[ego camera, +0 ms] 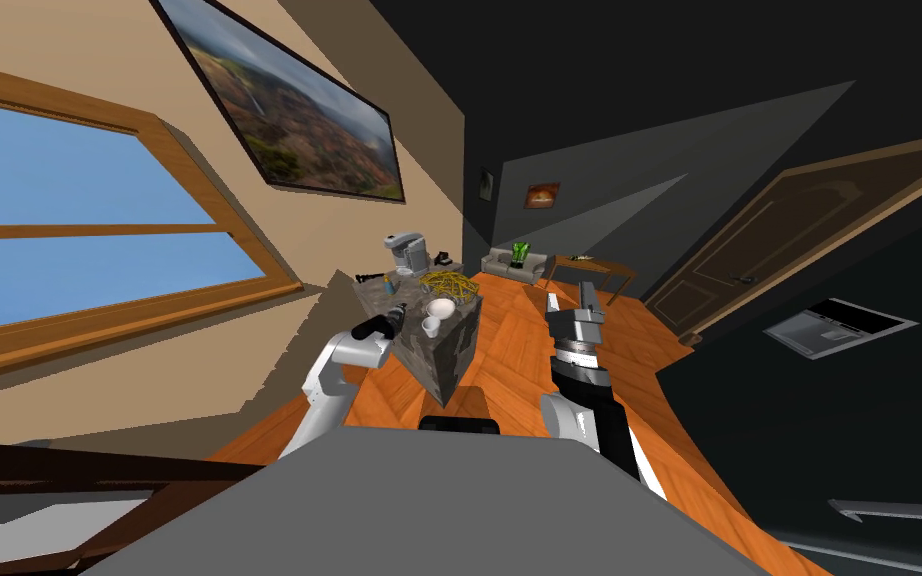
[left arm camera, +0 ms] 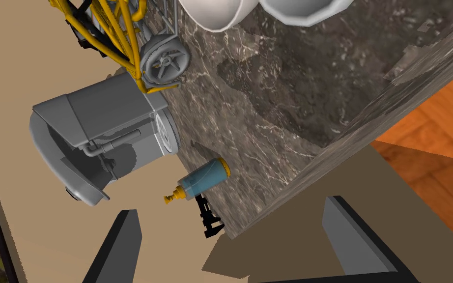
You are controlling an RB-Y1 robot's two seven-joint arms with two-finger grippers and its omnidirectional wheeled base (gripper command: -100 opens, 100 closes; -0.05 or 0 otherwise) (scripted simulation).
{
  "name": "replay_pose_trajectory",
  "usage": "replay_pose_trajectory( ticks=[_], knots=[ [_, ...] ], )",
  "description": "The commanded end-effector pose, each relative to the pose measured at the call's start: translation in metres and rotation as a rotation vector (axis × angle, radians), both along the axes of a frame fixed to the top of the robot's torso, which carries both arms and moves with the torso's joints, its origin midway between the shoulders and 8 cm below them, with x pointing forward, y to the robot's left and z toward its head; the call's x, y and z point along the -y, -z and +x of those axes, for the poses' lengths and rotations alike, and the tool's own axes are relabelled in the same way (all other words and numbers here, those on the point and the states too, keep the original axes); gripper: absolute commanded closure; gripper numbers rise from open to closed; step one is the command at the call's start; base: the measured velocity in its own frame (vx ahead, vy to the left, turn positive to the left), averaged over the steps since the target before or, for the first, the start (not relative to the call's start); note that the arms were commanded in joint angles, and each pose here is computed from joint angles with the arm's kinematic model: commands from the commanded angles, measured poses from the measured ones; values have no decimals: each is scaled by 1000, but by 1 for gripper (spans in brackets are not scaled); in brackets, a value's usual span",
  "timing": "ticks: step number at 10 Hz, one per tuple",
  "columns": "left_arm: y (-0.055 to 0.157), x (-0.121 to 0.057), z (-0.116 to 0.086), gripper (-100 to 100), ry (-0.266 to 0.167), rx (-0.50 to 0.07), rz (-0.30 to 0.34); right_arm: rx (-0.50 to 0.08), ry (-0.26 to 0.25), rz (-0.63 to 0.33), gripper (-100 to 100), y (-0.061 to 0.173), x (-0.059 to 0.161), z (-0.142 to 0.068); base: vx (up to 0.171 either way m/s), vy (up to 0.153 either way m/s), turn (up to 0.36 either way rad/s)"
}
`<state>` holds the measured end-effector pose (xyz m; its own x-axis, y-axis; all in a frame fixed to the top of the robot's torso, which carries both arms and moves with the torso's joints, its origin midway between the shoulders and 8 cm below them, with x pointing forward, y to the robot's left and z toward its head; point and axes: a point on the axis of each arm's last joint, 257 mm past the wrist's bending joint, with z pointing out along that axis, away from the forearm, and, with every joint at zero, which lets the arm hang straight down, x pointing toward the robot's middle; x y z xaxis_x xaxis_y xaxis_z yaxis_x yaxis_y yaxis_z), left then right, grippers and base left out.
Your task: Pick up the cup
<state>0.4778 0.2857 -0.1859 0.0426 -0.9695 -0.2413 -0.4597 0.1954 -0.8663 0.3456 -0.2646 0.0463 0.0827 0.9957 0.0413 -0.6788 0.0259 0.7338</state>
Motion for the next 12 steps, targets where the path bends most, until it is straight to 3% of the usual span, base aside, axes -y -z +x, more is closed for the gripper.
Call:
replay_pose_trajectory(
  ticks=[1,12],
  knots=[
    [8,-1,-4,-100,-13,-42,-3,0,0,0,0,0,0,0,14,-3,-22],
    [39,16,-25,-100,-62,-254,-58,0,0,0,0,0,0,0,15,-3,-20]
  ],
)
